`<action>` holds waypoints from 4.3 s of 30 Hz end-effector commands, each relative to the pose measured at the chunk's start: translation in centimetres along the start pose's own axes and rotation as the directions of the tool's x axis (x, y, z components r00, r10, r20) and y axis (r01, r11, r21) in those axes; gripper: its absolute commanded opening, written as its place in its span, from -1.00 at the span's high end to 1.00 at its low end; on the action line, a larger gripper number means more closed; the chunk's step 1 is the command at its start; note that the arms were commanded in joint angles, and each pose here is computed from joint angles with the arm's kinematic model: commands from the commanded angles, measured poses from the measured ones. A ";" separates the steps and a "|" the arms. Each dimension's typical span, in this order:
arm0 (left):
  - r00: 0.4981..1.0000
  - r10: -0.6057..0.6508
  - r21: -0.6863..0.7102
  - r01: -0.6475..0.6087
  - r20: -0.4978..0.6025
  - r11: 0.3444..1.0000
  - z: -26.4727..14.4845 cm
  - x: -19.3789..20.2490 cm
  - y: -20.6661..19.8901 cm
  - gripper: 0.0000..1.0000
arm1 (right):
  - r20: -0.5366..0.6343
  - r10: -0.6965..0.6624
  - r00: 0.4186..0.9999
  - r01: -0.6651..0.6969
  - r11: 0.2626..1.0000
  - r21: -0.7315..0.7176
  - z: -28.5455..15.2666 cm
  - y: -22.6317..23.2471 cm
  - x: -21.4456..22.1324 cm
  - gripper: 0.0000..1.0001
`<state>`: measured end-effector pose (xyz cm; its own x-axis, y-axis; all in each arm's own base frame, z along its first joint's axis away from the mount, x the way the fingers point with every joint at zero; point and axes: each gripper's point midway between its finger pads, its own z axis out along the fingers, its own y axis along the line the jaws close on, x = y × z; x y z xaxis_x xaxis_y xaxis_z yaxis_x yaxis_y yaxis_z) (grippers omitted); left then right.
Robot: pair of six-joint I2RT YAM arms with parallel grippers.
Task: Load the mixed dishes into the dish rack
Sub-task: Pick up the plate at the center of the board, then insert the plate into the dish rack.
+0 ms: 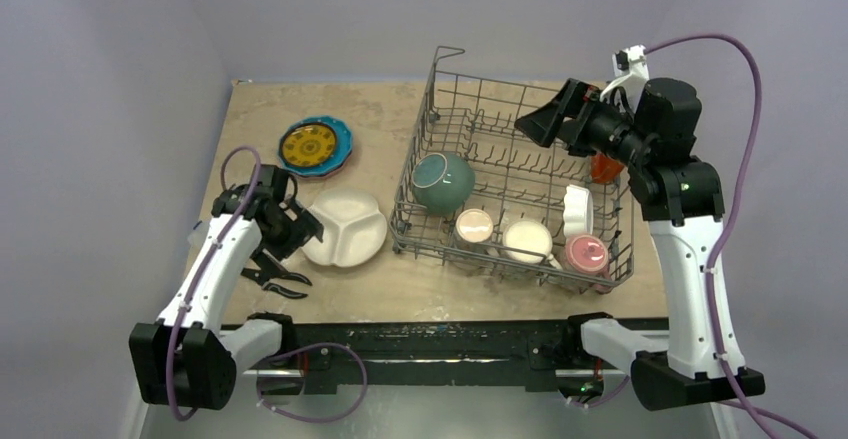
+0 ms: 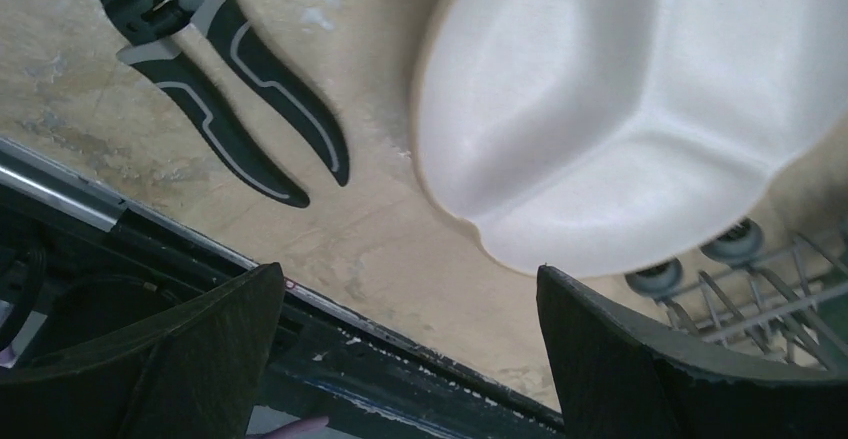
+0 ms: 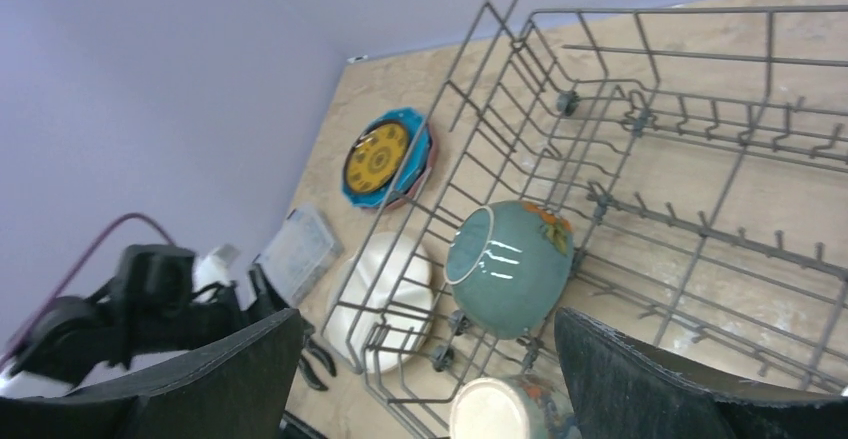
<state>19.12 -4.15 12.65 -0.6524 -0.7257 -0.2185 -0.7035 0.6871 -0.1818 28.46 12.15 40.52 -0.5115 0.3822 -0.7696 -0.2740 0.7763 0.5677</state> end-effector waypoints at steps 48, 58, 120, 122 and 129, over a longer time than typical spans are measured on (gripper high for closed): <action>0.842 -0.410 0.400 0.261 0.352 0.879 -8.7 -4.5 1.3 1.00 | -0.322 0.033 0.946 -0.051 0.998 -0.047 2.6 -0.1 7.8 -0.96; 0.769 -0.514 0.678 0.146 0.379 0.720 -23.0 -7.3 -2.2 1.00 | -0.372 -0.004 0.928 -0.054 0.988 -0.144 2.4 1.7 8.8 -0.96; 0.778 0.236 0.404 -0.529 0.583 0.746 -22.0 -4.5 -7.4 -0.42 | 0.363 -0.187 0.913 -0.094 0.770 0.632 3.3 -2.4 -8.8 1.00; 0.737 0.286 0.360 -0.582 0.613 0.729 -22.0 -4.8 -7.2 -0.42 | 0.325 -0.223 0.919 -0.066 0.727 0.684 4.2 -3.2 -8.6 1.00; 0.623 0.364 0.220 -0.663 0.692 0.716 -21.1 -6.2 -6.1 -0.42 | 0.186 -0.335 0.924 0.047 0.583 0.811 8.5 -3.3 -7.7 1.00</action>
<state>21.08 -5.96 35.50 -0.5090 -0.3047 -0.8050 -0.0445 0.9433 -0.3290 39.03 10.87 37.73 -0.3855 0.1917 -0.9026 0.3986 0.9168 0.0245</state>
